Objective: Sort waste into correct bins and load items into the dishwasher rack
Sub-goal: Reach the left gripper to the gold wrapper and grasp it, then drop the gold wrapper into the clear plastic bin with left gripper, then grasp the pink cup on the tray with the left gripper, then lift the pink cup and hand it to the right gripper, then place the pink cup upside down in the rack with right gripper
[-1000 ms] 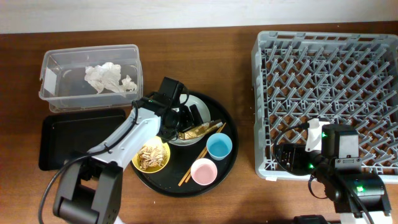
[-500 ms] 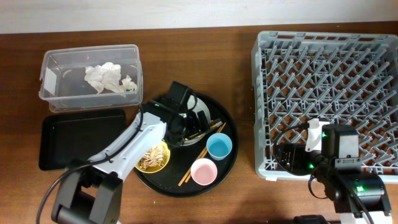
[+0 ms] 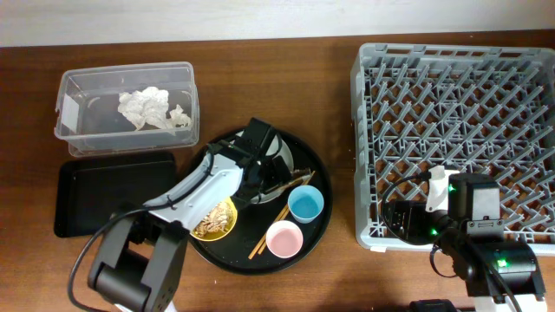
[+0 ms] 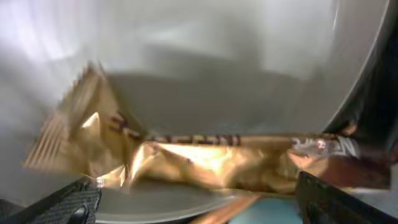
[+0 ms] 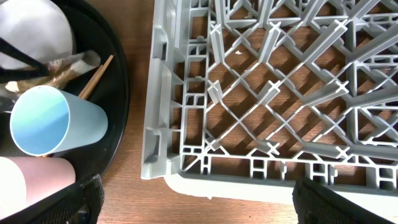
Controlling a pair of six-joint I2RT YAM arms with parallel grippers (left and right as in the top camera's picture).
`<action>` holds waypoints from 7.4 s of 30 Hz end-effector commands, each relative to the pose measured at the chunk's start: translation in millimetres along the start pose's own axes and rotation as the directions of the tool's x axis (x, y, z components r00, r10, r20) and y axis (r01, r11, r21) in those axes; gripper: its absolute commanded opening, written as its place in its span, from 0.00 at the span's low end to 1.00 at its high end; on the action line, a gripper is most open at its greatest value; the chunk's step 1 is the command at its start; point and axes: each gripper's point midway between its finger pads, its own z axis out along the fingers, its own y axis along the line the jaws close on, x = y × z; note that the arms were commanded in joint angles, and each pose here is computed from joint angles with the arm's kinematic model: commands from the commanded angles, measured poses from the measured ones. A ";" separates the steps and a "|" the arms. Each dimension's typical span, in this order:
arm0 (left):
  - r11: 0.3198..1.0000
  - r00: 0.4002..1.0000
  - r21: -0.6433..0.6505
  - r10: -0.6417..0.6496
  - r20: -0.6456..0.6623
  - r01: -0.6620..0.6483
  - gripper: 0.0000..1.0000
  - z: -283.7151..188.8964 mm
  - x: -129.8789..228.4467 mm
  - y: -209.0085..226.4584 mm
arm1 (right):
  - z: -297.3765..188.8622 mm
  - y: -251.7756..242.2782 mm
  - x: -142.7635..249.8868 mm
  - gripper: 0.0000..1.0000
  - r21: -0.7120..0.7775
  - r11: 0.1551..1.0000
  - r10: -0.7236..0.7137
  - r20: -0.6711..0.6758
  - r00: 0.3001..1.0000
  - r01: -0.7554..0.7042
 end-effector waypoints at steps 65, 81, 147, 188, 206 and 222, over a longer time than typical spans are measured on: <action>0.987 0.571 -0.130 0.056 0.819 0.090 0.43 -230.8 -245.9 159.2 | -4.2 2.2 -4.9 0.98 -0.004 1.000 0.000 0.014 1.000 0.000; 0.913 0.896 -0.017 0.404 0.187 -0.408 0.58 -119.6 -45.8 50.0 | -2.6 2.0 -5.2 0.98 -0.003 1.000 0.001 0.009 1.000 -0.001; 0.260 0.775 0.893 0.617 0.139 -0.367 0.00 -181.3 55.4 -110.1 | -36.7 161.5 -64.0 0.98 -0.824 0.303 -0.229 0.424 0.876 0.478; 0.283 0.789 0.874 0.593 0.163 -0.394 0.24 -178.8 52.2 -126.0 | -44.0 164.5 -67.6 0.63 -0.816 0.262 -0.223 0.468 0.855 0.515; 0.851 0.919 0.347 0.360 0.159 -0.394 0.59 -113.7 -45.8 11.4 | 10.8 38.0 -97.8 0.47 -0.370 0.926 -0.032 0.103 0.994 0.068; 0.900 0.911 0.197 0.343 0.228 -0.388 0.62 -135.1 -56.1 42.9 | -27.1 -197.6 -60.2 0.48 0.473 0.713 0.570 0.039 0.821 -0.518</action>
